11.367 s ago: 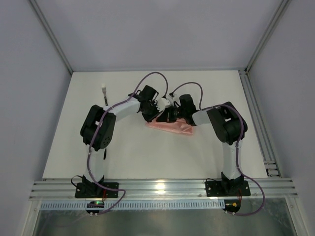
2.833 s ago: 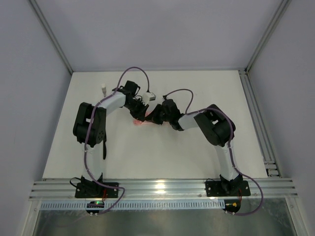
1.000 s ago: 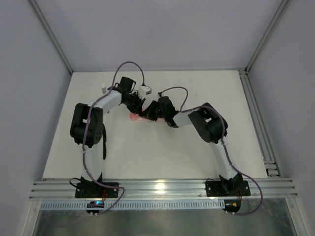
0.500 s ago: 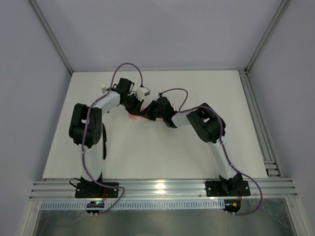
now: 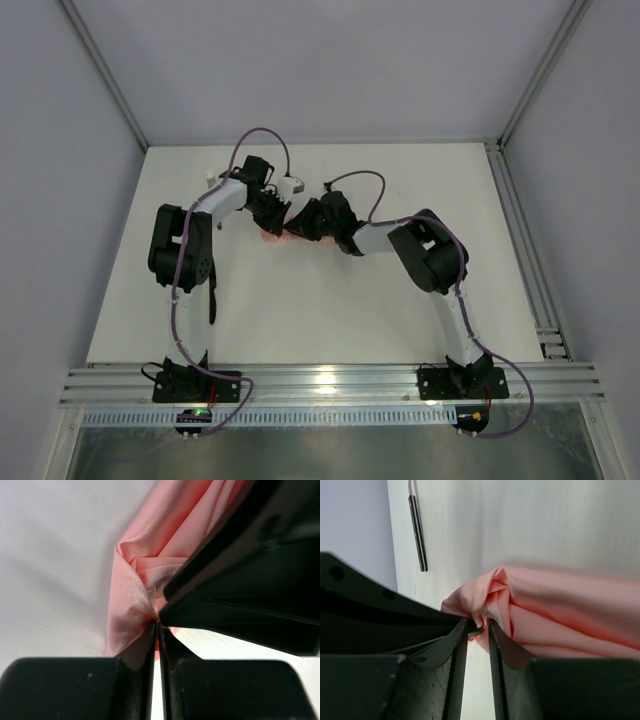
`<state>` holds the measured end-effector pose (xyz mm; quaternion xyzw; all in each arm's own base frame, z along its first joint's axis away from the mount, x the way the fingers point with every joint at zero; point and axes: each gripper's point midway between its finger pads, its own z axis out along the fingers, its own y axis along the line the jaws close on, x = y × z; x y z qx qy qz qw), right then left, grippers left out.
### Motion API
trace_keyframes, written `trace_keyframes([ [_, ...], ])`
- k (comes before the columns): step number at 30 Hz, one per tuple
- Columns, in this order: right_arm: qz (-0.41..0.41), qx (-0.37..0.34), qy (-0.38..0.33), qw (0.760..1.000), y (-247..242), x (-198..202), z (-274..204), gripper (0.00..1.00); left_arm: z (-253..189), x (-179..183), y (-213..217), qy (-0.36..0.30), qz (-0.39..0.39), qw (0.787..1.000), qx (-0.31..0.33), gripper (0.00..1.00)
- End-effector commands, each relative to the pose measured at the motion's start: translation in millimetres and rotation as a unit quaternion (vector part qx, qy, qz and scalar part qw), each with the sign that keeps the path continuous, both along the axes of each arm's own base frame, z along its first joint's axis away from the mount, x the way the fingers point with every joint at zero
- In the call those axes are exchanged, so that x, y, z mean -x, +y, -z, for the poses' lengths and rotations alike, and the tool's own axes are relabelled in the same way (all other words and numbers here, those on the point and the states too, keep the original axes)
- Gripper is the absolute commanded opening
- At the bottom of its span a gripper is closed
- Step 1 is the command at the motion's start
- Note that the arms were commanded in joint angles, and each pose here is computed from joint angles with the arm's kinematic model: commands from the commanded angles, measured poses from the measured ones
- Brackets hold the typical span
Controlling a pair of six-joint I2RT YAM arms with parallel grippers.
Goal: Fold the napkin into a case and place the utensils inside
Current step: Stuff the top corner of the smaller-rectangle-folded napkin into the folded napkin, then pick up the smaller rectangle-folded napkin from the center of the board.
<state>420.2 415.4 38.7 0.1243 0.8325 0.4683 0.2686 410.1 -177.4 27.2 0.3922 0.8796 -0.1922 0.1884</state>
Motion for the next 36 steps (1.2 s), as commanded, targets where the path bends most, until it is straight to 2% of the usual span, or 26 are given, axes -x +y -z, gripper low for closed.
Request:
trace_keyframes([
  [1, -0.022, 0.022, -0.067, 0.997, -14.4, 2.3, -48.2, 0.28, 27.3, 17.2, 12.7, 0.046, 0.002, 0.998, -0.034, 0.07],
  [5, -0.06, 0.049, -0.093, 0.993, -36.8, 22.7, -72.4, 0.32, 28.0, 18.6, 12.5, 0.047, 0.006, 0.998, -0.033, 0.06],
  [8, -0.093, 0.086, -0.088, 0.988, -56.2, 42.0, -69.7, 0.33, 29.4, 18.9, 13.2, 0.047, 0.011, 0.998, -0.035, 0.07],
  [9, -0.108, 0.102, -0.12, 0.982, -63.6, 44.9, -83.2, 0.33, 31.0, 20.1, 13.2, 0.049, 0.014, 0.998, -0.035, 0.06],
  [11, -0.13, 0.14, -0.128, 0.973, -81.7, 53.5, -82.4, 0.33, 34.1, 25.4, 12.8, 0.053, 0.027, 0.998, -0.037, 0.07],
  [12, -0.144, 0.165, -0.178, 0.959, -92.2, 52.4, -100.3, 0.33, 34.3, 26.9, 13.2, 0.05, 0.031, 0.997, -0.04, 0.07],
  [14, -0.131, 0.2, -0.216, 0.947, -121.0, 43.9, -112.4, 0.33, 36.1, 31.4, 11.0, 0.043, 0.044, 0.997, -0.051, 0.07],
  [15, -0.13, 0.221, -0.255, 0.932, -133.0, 38.6, -123.8, 0.34, 41.1, 38.5, 11.3, 0.044, 0.056, 0.996, -0.059, 0.07],
  [16, -0.109, 0.224, -0.305, 0.919, -145.4, 35.3, -155.4, 0.35, 40.8, 40.4, 11.3, 0.038, 0.064, 0.995, -0.069, 0.07],
  [18, -0.056, 0.272, -0.357, 0.892, -175.0, 17.9, -185.5, 0.41, 45.7, 47.7, 5.8, 0.029, 0.087, 0.992, -0.089, 0.07],
  [19, -0.041, 0.312, -0.413, 0.854, -189.0, 13.6, -216.6, 0.43, 47.4, 50.1, 3.6, 0.03, 0.095, 0.991, -0.092, 0.07],
  [21, 0.003, 0.369, -0.457, 0.81, -212.4, 4.5, -248.8, 0.49, 47.0, 55.7, -2.0, 0.032, 0.112, 0.989, -0.088, 0.07],
  [22, 0.013, 0.395, -0.501, 0.77, -219.5, 2.1, -271.5, 0.52, 45.2, 57.1, -3.2, 0.031, 0.117, 0.989, -0.083, 0.07],
  [23, 0.031, 0.395, -0.535, 0.747, -225.0, 8.3, -298.0, 0.56, 43.8, 60.5, -3.2, 0.034, 0.124, 0.988, -0.082, 0.07],
  [24, 0.065, 0.4, -0.55, 0.73, -235.9, 8.6, -312.7, 0.74, 43.3, 62.0, -1.7, 0.033, 0.129, 0.987, -0.086, 0.07],
  [25, 0.141, 0.383, -0.564, 0.718, -252.0, 9.5, -329.7, 0.97, 44.2, 65.1, -0.4, 0.03, 0.142, 0.985, -0.091, 0.07],
  [26, 0.187, 0.359, -0.579, 0.708, -264.6, 19.0, -350.0, 0.99, 43.3, 67.7, -1.1, 0.027, 0.154, 0.983, -0.097, 0.07],
  [27, 0.218, 0.35, -0.574, 0.708, -285.6, 16.2, -351.0, 0.99, 43.4, 69.6, -0.8, 0.024, 0.161, 0.981, -0.104, 0.07],
  [28, 0.14, 0.319, -0.586, 0.732, -266.9, 19.4, -343.4, 0.99, 44.2, 69.6, 1.8, 0.016, 0.174, 0.978, -0.116, 0.07],
  [29, 0.099, 0.292, -0.542, 0.782, -262.1, 8.9, -323.1, 0.99, 44.4, 74.2, -0.2, 0.013, 0.187, 0.975, -0.123, 0.07],
  [31, 0.026, 0.289, -0.452, 0.844, -263.6, -3.0, -300.2, 0.97, 45.9, 75.6, -0.6, -0.002, 0.211, 0.968, -0.136, 0.08],
  [33, -0.036, 0.314, -0.354, 0.88, -259.8, -12.9, -240.6, 0.88, 47.8, 79.6, -3.0, -0.024, 0.234, 0.961, -0.147, 0.08],
  [36, -0.073, 0.319, -0.275, 0.904, -255.2, -18.4, -186.3, 0.88, 51.6, 89.4, -7.0, -0.035, 0.274, 0.949, -0.151, 0.08],
])
